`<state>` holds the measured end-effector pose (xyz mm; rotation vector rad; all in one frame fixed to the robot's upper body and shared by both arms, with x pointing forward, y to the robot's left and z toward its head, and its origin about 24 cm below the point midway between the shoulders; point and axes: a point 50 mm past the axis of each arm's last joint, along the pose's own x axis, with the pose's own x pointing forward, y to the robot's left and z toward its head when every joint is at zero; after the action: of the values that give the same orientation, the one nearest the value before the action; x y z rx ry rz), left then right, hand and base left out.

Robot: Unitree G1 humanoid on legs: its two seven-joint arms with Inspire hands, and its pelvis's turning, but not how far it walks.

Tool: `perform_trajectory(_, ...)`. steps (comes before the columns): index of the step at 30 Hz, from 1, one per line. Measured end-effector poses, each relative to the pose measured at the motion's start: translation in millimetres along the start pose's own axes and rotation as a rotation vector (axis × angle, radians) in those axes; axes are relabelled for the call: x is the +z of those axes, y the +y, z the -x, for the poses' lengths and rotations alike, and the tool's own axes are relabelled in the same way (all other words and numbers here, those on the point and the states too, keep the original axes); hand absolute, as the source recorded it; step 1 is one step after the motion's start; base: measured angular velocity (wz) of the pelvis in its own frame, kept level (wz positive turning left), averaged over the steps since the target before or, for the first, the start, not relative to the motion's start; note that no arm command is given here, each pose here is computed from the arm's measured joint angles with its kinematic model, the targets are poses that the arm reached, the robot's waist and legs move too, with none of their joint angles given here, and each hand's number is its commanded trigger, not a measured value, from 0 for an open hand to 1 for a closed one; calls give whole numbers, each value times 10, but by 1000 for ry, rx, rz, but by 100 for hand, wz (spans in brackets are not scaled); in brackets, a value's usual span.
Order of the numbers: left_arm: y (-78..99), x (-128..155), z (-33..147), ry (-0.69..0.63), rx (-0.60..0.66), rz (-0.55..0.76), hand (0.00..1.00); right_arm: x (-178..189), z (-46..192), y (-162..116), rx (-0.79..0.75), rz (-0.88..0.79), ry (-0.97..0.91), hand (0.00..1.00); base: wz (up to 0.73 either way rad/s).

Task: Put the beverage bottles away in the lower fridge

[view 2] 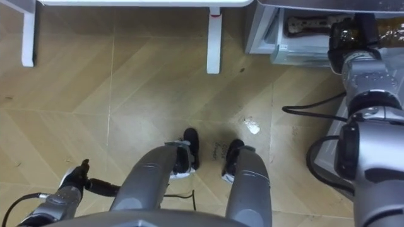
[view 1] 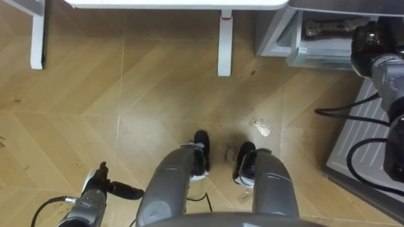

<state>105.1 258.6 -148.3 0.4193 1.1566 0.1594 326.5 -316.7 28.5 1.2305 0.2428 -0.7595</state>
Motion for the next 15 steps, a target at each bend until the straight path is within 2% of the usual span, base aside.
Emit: perform_trajectory(15, -27, -32, 2, 33, -29, -19, 0, -8, 0, 0, -1, 35, 1, 100, 0)
